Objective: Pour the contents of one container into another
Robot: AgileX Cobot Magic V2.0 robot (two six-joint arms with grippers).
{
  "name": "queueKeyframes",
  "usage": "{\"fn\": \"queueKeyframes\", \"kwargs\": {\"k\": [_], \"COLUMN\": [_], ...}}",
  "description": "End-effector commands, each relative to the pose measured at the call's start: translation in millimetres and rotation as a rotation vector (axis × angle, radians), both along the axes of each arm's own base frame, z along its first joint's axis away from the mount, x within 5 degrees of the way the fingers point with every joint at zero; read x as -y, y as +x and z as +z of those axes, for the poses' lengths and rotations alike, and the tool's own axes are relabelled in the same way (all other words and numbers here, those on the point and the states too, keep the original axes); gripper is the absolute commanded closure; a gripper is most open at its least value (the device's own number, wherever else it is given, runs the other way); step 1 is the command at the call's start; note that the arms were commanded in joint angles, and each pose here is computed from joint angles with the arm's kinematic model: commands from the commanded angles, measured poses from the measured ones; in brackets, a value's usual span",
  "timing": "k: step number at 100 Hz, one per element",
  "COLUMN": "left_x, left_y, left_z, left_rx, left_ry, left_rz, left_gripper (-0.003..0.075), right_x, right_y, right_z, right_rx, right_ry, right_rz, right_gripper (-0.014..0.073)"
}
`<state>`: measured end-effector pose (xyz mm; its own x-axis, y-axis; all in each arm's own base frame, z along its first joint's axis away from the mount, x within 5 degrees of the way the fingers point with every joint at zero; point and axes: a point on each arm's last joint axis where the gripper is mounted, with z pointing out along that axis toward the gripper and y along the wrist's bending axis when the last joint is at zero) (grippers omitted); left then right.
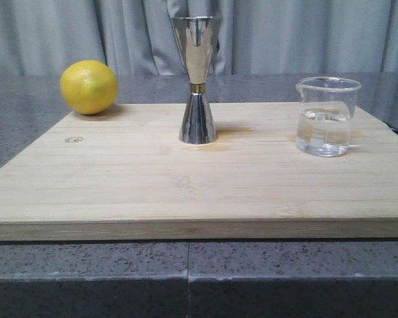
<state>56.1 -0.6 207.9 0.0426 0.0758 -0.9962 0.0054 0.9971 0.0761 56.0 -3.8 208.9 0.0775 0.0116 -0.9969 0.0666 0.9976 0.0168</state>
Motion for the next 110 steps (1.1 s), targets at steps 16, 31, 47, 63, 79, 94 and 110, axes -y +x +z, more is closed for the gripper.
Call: {"fn": "queueKeyframes", "kwargs": {"k": [16,31,47,63,79,94,110], "left_x": [-0.6,-0.6,-0.6,-0.6,-1.3,-1.5,1.1], "left_y": [-0.9,-0.9,-0.9,-1.0,-1.6,-3.4,-9.1], "left_z": [-1.2,-1.2,-1.2,-0.9,3.2,13.1,41.3], "left_rx": [0.073,0.073,0.073,0.076,0.116,0.137,0.107], "left_ry": [-0.014,-0.014,-0.014,-0.014,-0.074,-0.15,-0.171], "left_rz": [0.005,0.005,0.005,0.006,0.007,0.001,-0.029], "left_gripper": [0.0739,0.0739,0.0739,0.0739,0.0739,0.0739,0.0739], "right_x": [0.7,0.7,0.7,0.7,0.7,-0.3,-2.7], "right_y": [-2.3,-2.3,-2.3,-2.3,-2.5,-4.6,-11.4], "right_z": [5.8,5.8,5.8,5.8,6.7,17.5,48.8], "right_rx": [0.097,0.097,0.097,0.097,0.101,0.054,0.009], "right_ry": [-0.013,-0.013,-0.013,-0.013,-0.015,0.015,0.041], "right_rz": [-0.012,-0.012,-0.012,-0.012,-0.012,0.001,0.024], "right_gripper": [0.0666,0.0666,0.0666,0.0666,0.0667,0.0667,0.0667]}}
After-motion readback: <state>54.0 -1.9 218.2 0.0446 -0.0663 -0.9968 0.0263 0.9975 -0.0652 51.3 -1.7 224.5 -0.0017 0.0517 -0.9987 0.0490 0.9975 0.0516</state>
